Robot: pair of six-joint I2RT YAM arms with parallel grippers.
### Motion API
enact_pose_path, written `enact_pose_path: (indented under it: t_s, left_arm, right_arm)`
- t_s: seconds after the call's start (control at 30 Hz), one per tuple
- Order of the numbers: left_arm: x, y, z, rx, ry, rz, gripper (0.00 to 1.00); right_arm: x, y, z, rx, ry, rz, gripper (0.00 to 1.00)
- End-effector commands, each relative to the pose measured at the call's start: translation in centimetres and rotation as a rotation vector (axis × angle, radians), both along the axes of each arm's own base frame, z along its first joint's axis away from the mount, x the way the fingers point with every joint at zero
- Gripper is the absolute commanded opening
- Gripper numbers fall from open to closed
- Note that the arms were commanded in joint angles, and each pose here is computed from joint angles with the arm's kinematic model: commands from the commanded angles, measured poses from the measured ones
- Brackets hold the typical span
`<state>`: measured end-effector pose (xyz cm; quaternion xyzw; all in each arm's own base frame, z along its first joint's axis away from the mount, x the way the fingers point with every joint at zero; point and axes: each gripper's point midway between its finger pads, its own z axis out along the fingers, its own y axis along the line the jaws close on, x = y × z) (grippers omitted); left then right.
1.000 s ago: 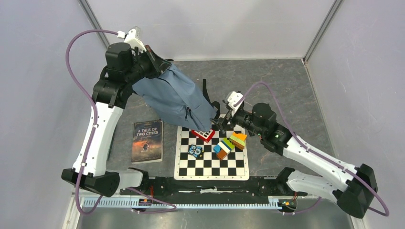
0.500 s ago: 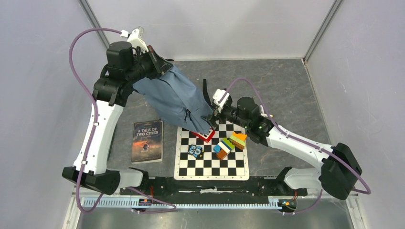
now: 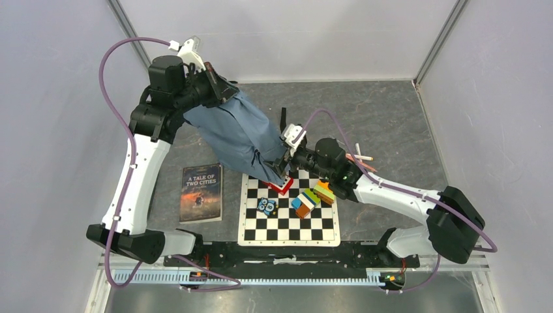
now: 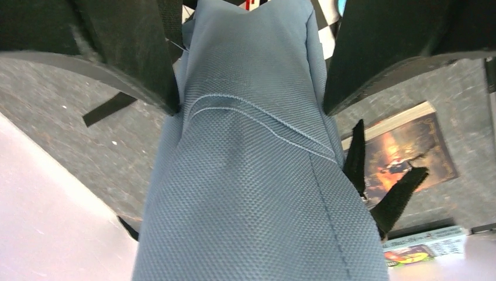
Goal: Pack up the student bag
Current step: Adjust the student bag at the center of the board.
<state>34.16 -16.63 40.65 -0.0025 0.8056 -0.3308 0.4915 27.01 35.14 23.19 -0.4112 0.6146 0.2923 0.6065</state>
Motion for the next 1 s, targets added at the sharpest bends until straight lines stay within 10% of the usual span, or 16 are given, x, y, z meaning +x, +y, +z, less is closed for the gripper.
enact_pose_path:
  t_s: [0.0,0.1,0.23,0.37,0.67,0.97]
  left_arm:
    - [-0.5,-0.6,2.8,-0.013,-0.089,-0.047,0.02]
    - [-0.7,0.3,2.3,0.031,-0.081,-0.01,0.04]
    - [-0.9,2.3,1.0,0.215,-0.089,0.094,0.62]
    - [-2.4,0.5,1.1,0.304,-0.157,-0.007,0.87]
    - [-11.6,-7.2,1.1,0.402,-0.437,-0.428,0.93]
    - [-17.3,-8.2,-7.5,0.364,-0.405,-0.607,0.98]
  right_arm:
    - [2.7,-1.3,0.2,0.053,-0.02,-0.191,0.9]
    - [3.1,-1.8,-0.6,0.051,-0.006,-0.234,0.64]
    - [3.1,-1.8,-1.1,0.064,0.031,-0.241,0.22]
    - [3.0,-2.0,-1.5,0.085,0.072,-0.258,0.0]
    - [3.2,-2.6,-2.4,0.071,0.143,-0.315,0.0]
    - [2.9,-2.4,-2.4,0.002,0.152,-0.281,0.0]
